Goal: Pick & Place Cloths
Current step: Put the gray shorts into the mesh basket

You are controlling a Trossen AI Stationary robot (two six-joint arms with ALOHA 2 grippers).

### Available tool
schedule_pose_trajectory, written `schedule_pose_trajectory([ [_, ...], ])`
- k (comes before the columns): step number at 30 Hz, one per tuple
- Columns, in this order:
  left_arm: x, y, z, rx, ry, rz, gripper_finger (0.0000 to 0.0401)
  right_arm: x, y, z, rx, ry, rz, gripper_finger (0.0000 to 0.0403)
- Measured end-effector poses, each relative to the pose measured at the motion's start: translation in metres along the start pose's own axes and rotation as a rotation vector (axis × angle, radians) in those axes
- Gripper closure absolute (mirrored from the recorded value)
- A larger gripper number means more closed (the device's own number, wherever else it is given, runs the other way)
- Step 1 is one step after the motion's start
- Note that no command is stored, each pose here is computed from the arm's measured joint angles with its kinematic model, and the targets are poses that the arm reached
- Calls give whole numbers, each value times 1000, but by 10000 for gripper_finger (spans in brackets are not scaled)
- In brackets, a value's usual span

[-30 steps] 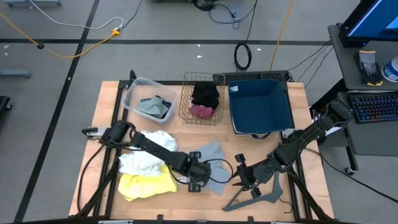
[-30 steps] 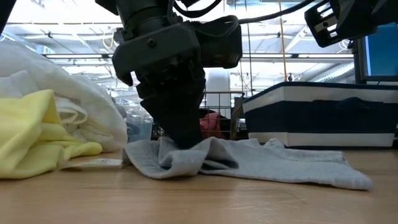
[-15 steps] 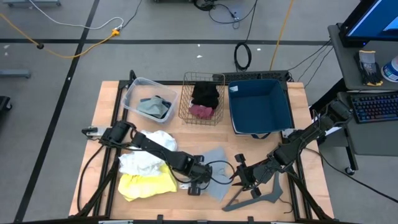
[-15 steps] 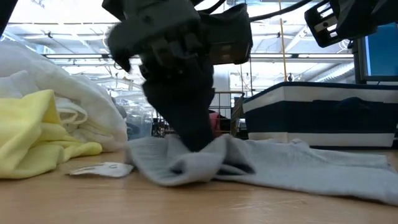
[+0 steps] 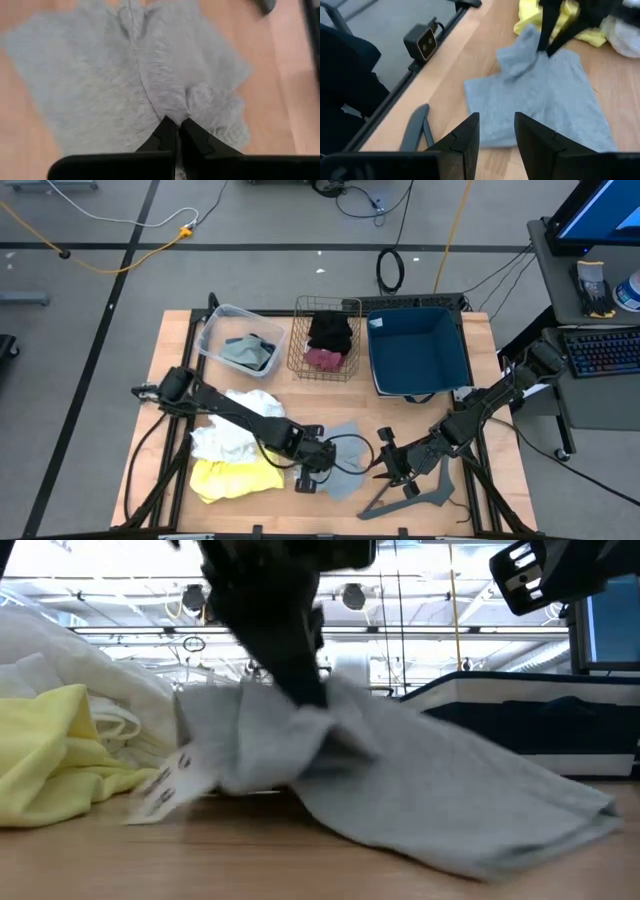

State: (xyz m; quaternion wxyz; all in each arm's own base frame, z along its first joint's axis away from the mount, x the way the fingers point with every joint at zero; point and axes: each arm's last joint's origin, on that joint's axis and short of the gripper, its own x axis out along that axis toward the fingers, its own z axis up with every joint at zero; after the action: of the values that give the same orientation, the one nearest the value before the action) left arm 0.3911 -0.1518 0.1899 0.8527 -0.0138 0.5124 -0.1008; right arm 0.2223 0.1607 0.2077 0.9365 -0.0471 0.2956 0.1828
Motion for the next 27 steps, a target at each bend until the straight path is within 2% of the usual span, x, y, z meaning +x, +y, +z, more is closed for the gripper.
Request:
schedule_pose_trajectory([
  [17,-134,-14,5,72,-298,259,398,0,0,0,-1,2,0,287],
  [27,-184,-7,3,135,-443,476,399,0,0,0,-1,2,0,287],
])
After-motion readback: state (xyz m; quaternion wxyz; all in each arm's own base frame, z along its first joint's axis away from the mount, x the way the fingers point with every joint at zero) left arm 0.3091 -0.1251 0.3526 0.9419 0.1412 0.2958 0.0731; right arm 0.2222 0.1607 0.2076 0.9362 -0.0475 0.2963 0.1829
